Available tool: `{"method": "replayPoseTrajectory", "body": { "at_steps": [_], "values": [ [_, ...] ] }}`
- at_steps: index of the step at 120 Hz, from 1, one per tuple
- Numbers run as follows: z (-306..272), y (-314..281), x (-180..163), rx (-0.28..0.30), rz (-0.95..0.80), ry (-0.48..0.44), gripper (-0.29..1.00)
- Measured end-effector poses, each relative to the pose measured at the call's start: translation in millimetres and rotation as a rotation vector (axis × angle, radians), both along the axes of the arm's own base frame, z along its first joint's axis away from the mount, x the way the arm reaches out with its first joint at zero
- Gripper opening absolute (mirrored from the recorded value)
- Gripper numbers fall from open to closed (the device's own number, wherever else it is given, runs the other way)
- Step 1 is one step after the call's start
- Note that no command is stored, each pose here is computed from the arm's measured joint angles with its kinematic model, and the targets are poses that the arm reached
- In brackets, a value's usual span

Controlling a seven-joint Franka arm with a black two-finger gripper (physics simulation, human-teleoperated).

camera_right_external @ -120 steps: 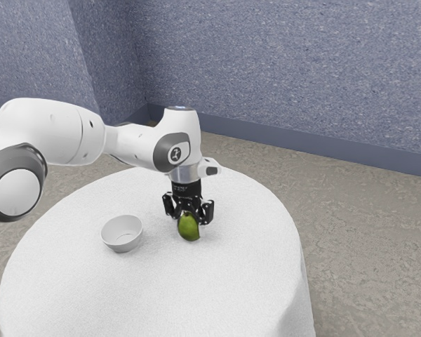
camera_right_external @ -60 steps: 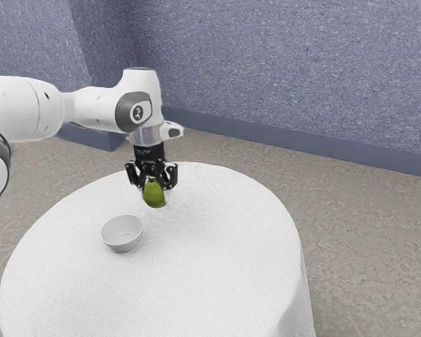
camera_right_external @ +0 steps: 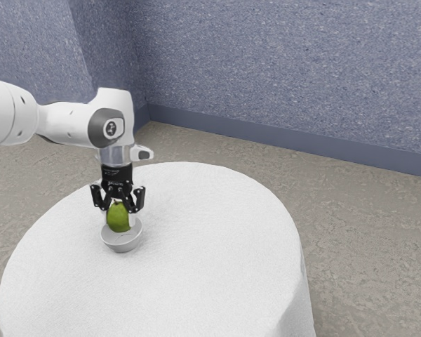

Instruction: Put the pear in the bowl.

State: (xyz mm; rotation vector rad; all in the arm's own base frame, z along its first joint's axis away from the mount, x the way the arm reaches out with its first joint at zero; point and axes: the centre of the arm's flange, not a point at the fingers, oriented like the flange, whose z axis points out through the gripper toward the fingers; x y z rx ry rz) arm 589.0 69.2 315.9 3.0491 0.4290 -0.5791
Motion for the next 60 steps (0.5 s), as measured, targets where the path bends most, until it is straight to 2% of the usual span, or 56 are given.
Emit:
{"method": "replayPoseTrajectory", "body": {
  "at_steps": [35,60],
  "values": [
    [-20,1,1,-0.002,0.002,0.030,0.32],
    [-23,1,2,-0.007,0.001,0.034,0.55]
  ]
}}
